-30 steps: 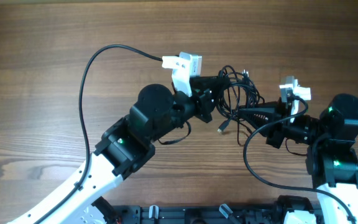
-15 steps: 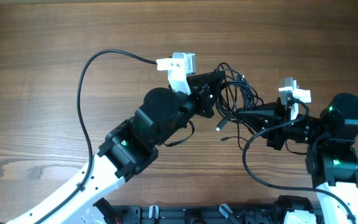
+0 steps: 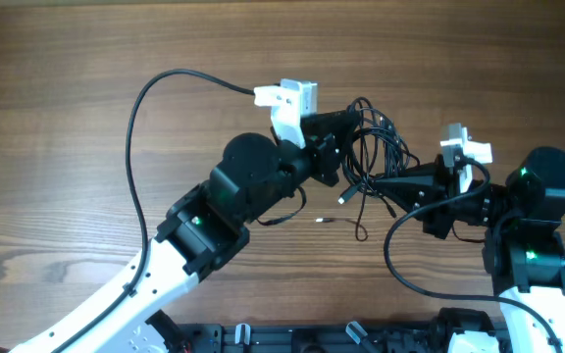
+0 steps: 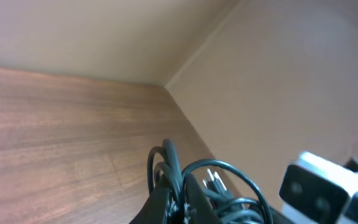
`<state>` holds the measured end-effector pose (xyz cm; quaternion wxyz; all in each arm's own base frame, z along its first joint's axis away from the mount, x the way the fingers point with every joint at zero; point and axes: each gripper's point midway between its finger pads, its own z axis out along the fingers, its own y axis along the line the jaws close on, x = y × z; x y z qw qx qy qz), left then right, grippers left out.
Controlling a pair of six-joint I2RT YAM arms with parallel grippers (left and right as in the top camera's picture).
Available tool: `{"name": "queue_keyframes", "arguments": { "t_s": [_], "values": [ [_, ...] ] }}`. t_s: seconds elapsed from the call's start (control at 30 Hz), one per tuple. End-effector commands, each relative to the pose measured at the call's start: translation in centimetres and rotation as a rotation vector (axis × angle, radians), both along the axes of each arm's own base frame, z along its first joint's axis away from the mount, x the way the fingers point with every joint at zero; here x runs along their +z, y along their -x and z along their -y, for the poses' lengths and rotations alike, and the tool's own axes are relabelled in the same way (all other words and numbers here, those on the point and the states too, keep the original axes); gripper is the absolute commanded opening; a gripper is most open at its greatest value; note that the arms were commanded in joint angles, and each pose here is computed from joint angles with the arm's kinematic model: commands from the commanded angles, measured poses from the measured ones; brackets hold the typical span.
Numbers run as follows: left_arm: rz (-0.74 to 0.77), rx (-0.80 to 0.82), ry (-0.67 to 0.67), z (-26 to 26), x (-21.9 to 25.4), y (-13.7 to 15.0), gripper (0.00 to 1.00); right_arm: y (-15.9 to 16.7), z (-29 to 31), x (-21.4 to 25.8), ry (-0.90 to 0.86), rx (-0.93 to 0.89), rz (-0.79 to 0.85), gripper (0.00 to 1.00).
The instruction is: Untangle cables
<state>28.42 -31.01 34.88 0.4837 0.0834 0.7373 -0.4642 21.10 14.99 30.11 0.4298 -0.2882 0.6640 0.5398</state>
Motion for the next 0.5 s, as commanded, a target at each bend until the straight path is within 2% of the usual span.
{"name": "queue_keyframes", "arguments": {
  "t_s": [0.0,0.03,0.07,0.1,0.23,0.47],
  "values": [
    [0.097,-0.095,-0.046,0.8,0.9,0.8,0.35,0.0,0.0,0.2,-0.006,-0.014,-0.027,0.04],
    [0.096,-0.095,-0.051,0.7,0.8,0.9,0.74,-0.3,0.1,0.1,-0.007,-0.029,-0.045,0.04],
    [0.098,-0.096,-0.061,0.7,0.7,0.9,0.89,-0.5,0.1,0.1,-0.007,-0.041,-0.054,0.04],
    [0.091,-0.096,-0.069,0.7,0.4,0.9,1.0,-0.5,0.1,0.0,-0.007,-0.043,-0.057,0.04],
    [0.065,-0.092,-0.083,0.4,-0.1,1.0,1.0,-0.8,0.3,0.0,-0.004,-0.064,-0.064,0.04],
    [-0.091,0.015,0.016,-4.0,0.9,0.7,1.0,-1.8,0.7,-0.3,0.0,-0.13,-0.097,0.04]
  ]
}}
